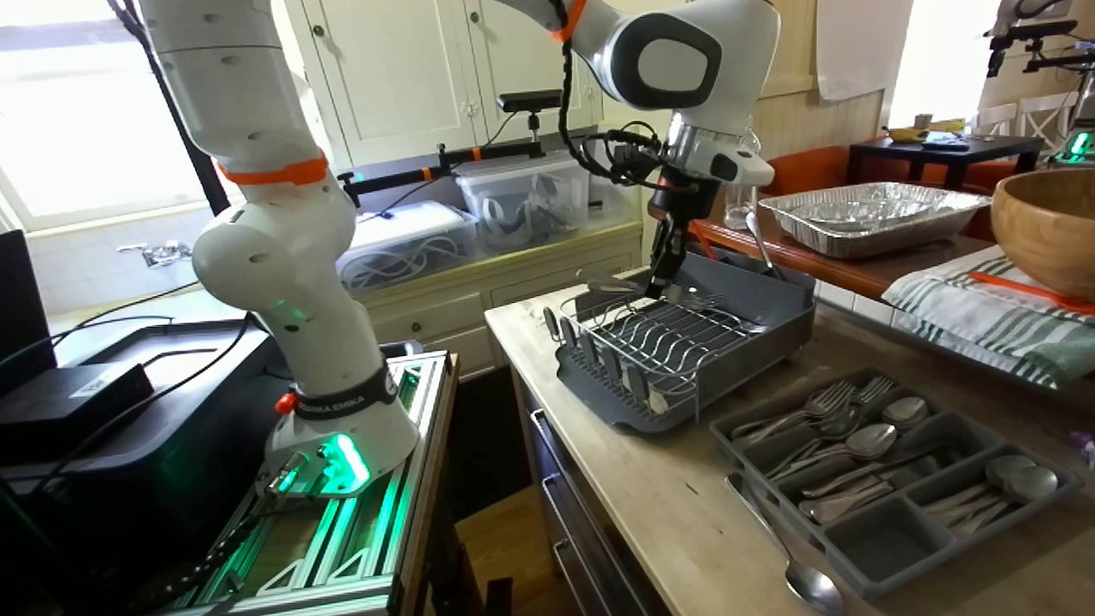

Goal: Put the forks in the gray tray

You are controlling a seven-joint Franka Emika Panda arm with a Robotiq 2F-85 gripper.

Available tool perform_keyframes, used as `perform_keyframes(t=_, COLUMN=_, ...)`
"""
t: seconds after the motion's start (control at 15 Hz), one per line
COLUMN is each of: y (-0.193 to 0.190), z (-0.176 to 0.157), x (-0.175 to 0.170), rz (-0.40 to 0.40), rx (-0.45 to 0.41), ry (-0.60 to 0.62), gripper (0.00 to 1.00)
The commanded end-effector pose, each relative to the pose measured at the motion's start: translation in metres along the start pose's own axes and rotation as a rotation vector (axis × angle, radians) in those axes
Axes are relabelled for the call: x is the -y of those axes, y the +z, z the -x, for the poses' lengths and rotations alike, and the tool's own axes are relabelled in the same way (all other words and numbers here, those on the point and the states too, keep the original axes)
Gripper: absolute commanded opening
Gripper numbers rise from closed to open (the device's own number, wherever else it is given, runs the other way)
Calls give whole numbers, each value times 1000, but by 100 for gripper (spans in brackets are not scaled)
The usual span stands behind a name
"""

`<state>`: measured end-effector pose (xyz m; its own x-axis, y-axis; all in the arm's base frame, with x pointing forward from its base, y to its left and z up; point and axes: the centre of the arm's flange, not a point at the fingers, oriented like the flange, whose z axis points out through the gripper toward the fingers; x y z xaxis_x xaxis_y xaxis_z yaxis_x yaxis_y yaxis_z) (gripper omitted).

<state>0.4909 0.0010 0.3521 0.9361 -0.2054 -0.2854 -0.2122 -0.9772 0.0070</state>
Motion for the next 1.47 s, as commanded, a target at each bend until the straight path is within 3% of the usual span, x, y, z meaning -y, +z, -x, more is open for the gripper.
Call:
perform_keyframes(t=0.0, y=-14, z=12, x=-44, rz=32, rx=1, ry=-132, gripper=3)
perform_keyframes(t=0.13, y=-20, z=1, x=-61, rz=-47, rx=-6, ry=-139, gripper=3)
perform_keyframes(t=0.2, y=-15, z=1, x=-45, rz=-6, rx=-16, ry=-108, gripper=10)
perform_keyframes(t=0.4, y=-18, z=-1, x=-61, rz=-24, rx=-21, ry=-124, gripper=10)
perform_keyframes(t=0.47, y=-18, z=-1, x=-61, rz=-25, rx=-21, ry=-127, gripper=3)
perform_keyframes(t=1.0, y=-19, z=-30, x=-109, rz=299, rx=-56, ry=-338, gripper=3)
perform_keyframes(t=1.27, y=-25, z=-70, x=-108, rz=518, rx=-82, ry=-284, gripper=3)
perform_keyframes(t=1.4, y=-24, z=-89, x=-96, rz=585, rx=-125, ry=-239, gripper=3)
